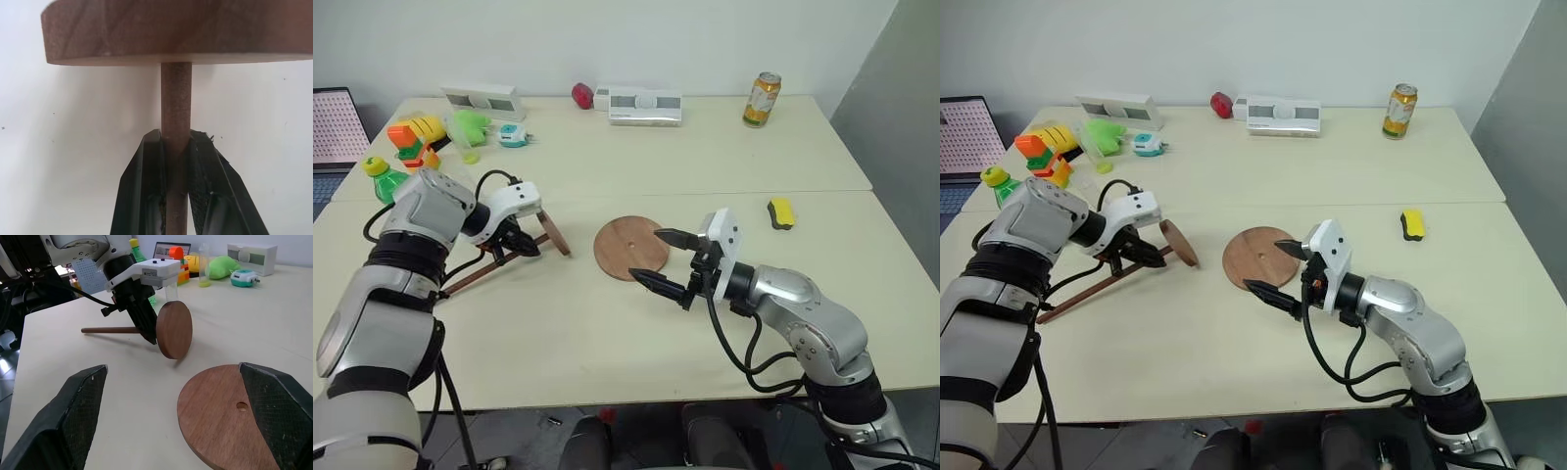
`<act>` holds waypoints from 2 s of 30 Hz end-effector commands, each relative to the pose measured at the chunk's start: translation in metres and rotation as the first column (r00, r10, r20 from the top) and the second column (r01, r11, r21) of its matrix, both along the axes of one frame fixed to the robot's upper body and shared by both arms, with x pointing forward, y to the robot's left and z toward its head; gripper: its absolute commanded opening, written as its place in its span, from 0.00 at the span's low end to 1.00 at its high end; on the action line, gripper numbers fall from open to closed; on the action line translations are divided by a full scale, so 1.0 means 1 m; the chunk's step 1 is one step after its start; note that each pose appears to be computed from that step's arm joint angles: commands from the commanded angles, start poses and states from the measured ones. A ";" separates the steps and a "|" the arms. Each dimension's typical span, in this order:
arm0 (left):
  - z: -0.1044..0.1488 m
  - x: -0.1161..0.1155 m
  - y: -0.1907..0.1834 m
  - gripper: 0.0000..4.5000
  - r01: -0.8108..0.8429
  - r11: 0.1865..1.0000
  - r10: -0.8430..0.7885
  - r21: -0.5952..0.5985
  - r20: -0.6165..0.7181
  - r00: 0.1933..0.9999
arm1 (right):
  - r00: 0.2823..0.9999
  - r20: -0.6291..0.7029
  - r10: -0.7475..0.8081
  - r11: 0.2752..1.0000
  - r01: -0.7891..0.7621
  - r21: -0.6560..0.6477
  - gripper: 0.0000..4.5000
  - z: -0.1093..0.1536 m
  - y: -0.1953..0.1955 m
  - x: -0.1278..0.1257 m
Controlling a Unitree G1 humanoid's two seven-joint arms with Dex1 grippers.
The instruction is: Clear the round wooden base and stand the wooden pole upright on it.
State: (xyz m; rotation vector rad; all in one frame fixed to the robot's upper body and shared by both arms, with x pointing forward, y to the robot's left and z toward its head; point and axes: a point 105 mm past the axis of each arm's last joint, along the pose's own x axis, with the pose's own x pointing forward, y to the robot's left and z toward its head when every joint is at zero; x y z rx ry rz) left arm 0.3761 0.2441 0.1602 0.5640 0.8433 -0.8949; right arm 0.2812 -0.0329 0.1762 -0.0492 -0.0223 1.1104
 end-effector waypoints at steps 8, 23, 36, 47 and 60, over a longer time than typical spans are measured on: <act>0.171 0.024 -0.106 0.06 0.215 0.542 0.256 -0.812 0.404 0.878 | 0.997 0.030 0.065 0.998 -0.065 0.010 1.00 0.020 -0.013 -0.037; 0.149 0.017 -0.153 0.06 0.425 0.485 0.375 -0.764 0.621 0.688 | 0.999 -0.011 -0.052 0.997 0.051 -0.062 1.00 -0.012 -0.022 -0.034; 0.131 0.003 -0.157 0.06 0.387 0.471 0.314 -0.792 0.561 0.766 | 0.965 0.064 -0.255 0.960 0.261 -0.101 1.00 -0.017 -0.032 -0.006; 0.119 0.004 -0.160 0.06 0.368 0.474 0.314 -0.800 0.544 0.778 | 0.963 0.060 -0.263 0.959 0.268 -0.092 1.00 -0.016 -0.030 -0.007; 0.101 0.010 -0.153 0.06 0.351 0.517 0.317 -0.780 0.556 0.768 | 0.958 0.051 -0.281 0.954 0.285 -0.093 1.00 -0.016 -0.034 -0.007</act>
